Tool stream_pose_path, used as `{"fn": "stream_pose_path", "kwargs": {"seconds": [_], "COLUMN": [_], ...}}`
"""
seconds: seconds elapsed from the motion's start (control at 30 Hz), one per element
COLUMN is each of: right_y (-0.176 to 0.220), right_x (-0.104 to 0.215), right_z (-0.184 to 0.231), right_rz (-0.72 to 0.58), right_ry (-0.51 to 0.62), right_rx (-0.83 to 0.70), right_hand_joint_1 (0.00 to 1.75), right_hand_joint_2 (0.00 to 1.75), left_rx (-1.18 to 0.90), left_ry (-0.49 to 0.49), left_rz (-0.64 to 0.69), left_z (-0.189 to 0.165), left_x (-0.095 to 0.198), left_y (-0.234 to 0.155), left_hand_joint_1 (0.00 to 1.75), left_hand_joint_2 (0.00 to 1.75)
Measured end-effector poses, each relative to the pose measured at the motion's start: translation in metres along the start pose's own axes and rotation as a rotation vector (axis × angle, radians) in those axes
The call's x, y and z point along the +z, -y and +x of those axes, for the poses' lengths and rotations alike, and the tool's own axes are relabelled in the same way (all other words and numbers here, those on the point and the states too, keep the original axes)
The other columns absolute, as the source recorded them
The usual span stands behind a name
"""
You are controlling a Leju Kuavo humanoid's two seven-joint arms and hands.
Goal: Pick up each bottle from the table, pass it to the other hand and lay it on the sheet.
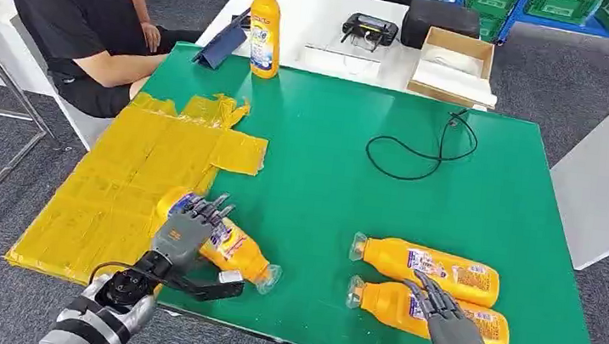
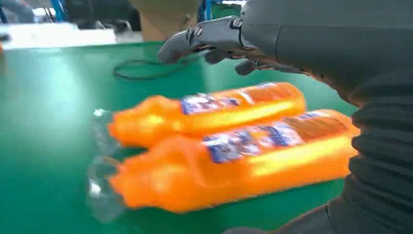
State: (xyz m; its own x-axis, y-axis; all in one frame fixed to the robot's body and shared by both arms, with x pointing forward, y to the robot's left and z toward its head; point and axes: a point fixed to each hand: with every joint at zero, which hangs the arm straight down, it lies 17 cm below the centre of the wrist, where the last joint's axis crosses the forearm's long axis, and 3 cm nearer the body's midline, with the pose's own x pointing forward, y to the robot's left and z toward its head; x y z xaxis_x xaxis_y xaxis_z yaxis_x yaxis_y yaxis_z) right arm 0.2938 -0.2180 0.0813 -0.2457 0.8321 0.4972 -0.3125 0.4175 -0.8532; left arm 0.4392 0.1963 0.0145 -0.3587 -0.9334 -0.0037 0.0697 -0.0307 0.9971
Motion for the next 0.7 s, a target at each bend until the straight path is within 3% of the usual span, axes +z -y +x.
{"fn": "stream_pose_path", "kwargs": {"seconds": [0.23,0.33,0.37,0.53,0.7], "right_y": [-0.002,0.001,0.001,0.006,0.001], "right_x": [0.008,0.009,0.009,-0.002,-0.021], "right_z": [-0.017,-0.03,-0.037,-0.062,-0.072], "right_rz": [0.032,0.033,0.033,0.008,0.01], "right_ry": [-0.032,-0.062,-0.076,-0.121,-0.153], "right_rx": [0.043,0.052,0.054,0.124,0.149], "right_hand_joint_1": [0.0,0.0,0.0,0.0,0.0], "right_hand_joint_2": [1.75,1.75,1.75,1.75,1.75], "left_rx": [0.025,0.244,0.349,0.819,1.168], "left_ry": [0.004,0.048,0.061,0.068,0.066], "left_rz": [-0.005,-0.015,0.001,0.124,0.315], "left_z": [0.0,0.01,0.014,0.021,-0.002], "left_x": [-0.003,-0.005,-0.005,-0.008,-0.003], "left_y": [-0.002,-0.005,-0.011,-0.06,-0.122], "left_hand_joint_1": [0.0,0.0,0.0,0.0,0.0], "left_hand_joint_2": [1.75,1.75,0.0,0.0,0.0]}}
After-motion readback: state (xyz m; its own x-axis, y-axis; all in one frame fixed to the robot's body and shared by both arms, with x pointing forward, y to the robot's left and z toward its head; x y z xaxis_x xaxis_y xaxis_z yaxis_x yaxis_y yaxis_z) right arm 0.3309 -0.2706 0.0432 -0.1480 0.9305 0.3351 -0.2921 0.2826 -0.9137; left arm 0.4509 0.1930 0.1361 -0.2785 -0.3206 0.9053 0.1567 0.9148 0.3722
